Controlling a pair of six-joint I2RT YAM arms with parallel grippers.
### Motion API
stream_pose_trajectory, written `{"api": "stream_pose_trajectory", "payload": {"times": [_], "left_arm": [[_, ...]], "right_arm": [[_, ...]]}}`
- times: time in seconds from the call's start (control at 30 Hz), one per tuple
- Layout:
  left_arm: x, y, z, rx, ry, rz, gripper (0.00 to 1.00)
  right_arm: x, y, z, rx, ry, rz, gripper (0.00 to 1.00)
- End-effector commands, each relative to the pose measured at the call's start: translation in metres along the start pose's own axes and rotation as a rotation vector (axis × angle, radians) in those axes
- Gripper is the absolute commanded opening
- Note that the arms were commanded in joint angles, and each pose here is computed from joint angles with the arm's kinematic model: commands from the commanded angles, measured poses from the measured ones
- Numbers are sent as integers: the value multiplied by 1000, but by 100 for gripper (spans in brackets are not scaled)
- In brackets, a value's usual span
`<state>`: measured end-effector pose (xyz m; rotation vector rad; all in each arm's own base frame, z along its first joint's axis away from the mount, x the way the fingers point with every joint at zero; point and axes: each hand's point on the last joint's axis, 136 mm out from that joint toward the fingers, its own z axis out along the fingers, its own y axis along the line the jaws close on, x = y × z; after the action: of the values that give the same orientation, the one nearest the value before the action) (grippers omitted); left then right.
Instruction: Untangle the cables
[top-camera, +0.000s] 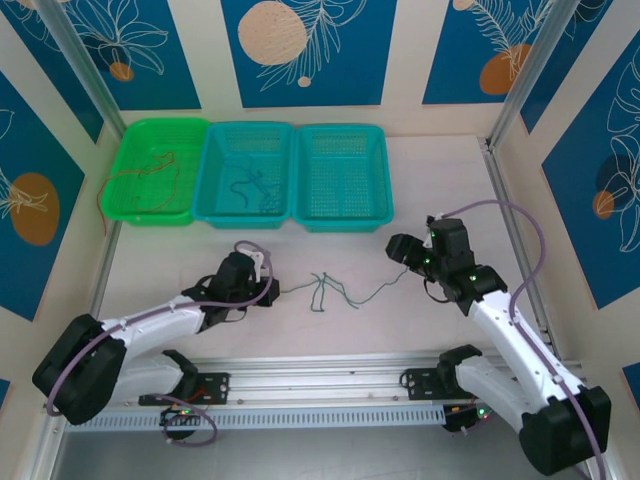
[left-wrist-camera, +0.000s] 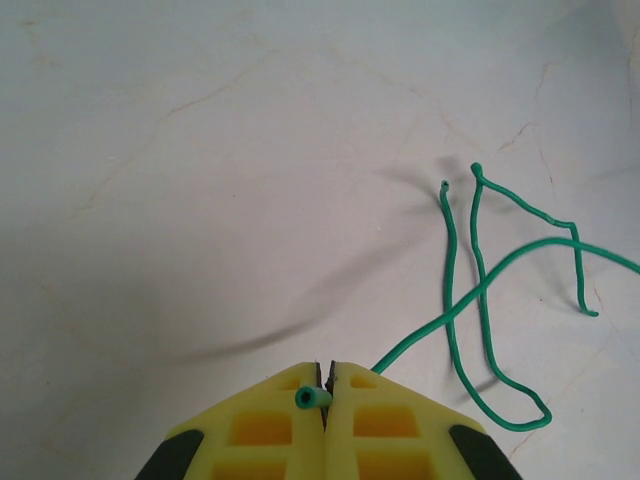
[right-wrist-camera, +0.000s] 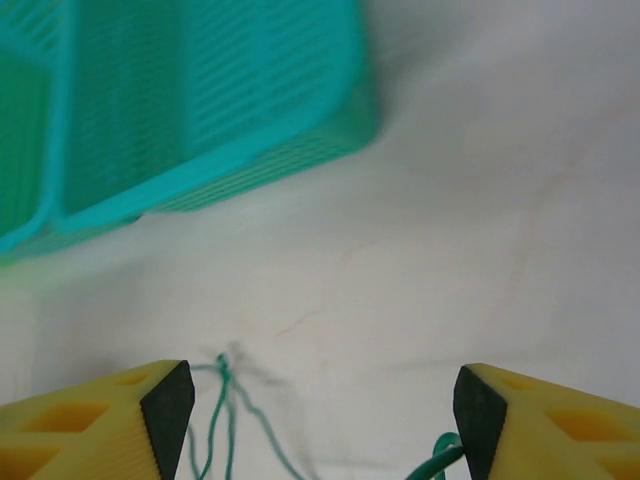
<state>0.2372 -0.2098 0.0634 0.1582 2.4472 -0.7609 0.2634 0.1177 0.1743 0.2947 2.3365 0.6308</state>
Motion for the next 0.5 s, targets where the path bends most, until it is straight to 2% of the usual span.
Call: {"api": "stream_pose_trajectory", "payload": {"times": [0.0, 0.13, 0.17, 0.2, 0.23, 0.4, 0.47], "left_arm": [[-16, -16, 0, 39, -37, 42, 0], [-19, -16, -5, 29, -48, 62, 0], [-20, -16, -7, 28, -53, 73, 0], [-21, -16, -11, 21, -61, 84, 0], [-23, -14, -15, 5, -71, 91, 0], [-24, 27, -43, -214, -130, 72, 0], [-25, 33, -53, -228, -157, 40, 0]], "right_arm": [[5, 32, -6, -32, 12, -227, 75], [19, 59, 1, -86, 70, -331, 76], [18, 57, 2, -70, 73, -309, 83], [13, 51, 3, -34, 62, -268, 93], [7, 41, 3, 1, 45, -224, 100], [-28, -47, -11, 120, -28, 227, 100], [-32, -69, -17, 117, -45, 343, 100]]}}
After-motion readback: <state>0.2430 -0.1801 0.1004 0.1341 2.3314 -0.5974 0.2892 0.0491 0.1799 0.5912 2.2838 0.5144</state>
